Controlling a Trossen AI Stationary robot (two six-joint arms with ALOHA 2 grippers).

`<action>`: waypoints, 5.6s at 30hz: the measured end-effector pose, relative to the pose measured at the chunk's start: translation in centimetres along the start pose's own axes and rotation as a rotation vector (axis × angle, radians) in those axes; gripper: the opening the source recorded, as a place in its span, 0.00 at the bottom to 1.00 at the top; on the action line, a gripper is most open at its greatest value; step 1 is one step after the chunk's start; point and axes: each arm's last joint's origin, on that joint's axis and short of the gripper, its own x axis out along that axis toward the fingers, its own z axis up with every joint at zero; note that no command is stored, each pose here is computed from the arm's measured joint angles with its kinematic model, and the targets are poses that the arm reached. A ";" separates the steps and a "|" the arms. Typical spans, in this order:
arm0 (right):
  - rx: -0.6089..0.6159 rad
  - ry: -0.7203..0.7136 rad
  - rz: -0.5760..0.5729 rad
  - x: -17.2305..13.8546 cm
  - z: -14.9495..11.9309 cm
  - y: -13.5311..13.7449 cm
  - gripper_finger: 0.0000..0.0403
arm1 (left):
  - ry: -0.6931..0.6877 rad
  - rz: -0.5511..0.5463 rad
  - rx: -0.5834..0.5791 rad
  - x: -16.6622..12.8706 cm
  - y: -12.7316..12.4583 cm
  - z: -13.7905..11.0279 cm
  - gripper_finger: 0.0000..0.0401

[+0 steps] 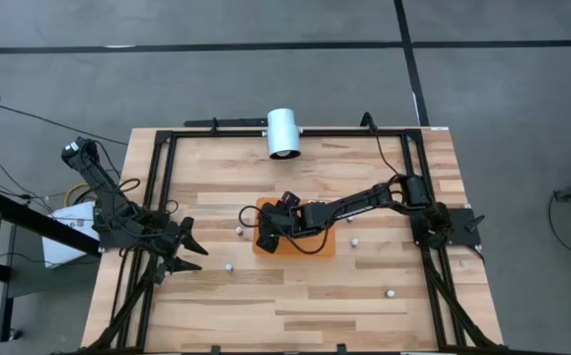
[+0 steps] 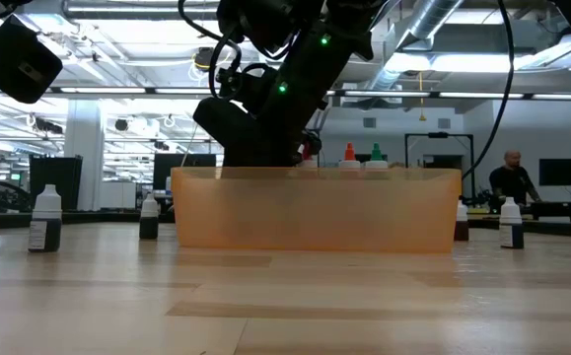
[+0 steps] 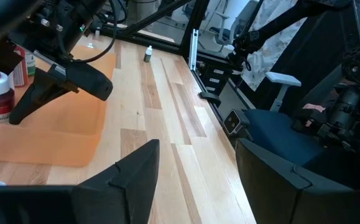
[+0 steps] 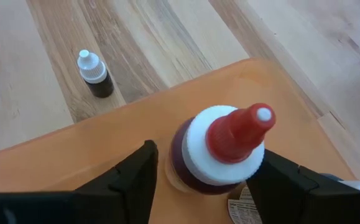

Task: Pick & Place food coloring
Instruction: Put the large red food coloring into the orange bin

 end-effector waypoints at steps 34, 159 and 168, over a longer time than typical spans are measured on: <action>0.030 -0.063 0.029 -3.1 1.9 -0.8 0.50 | 0.001 0.000 0.008 0.0 0.0 0.0 0.51; 0.106 0.074 0.068 -0.4 -0.7 -0.1 0.22 | 0.027 0.040 0.019 0.0 0.3 -0.4 0.51; 0.110 0.060 0.102 -0.9 -0.8 0.9 0.22 | 0.026 0.039 0.016 0.0 0.3 -0.4 0.51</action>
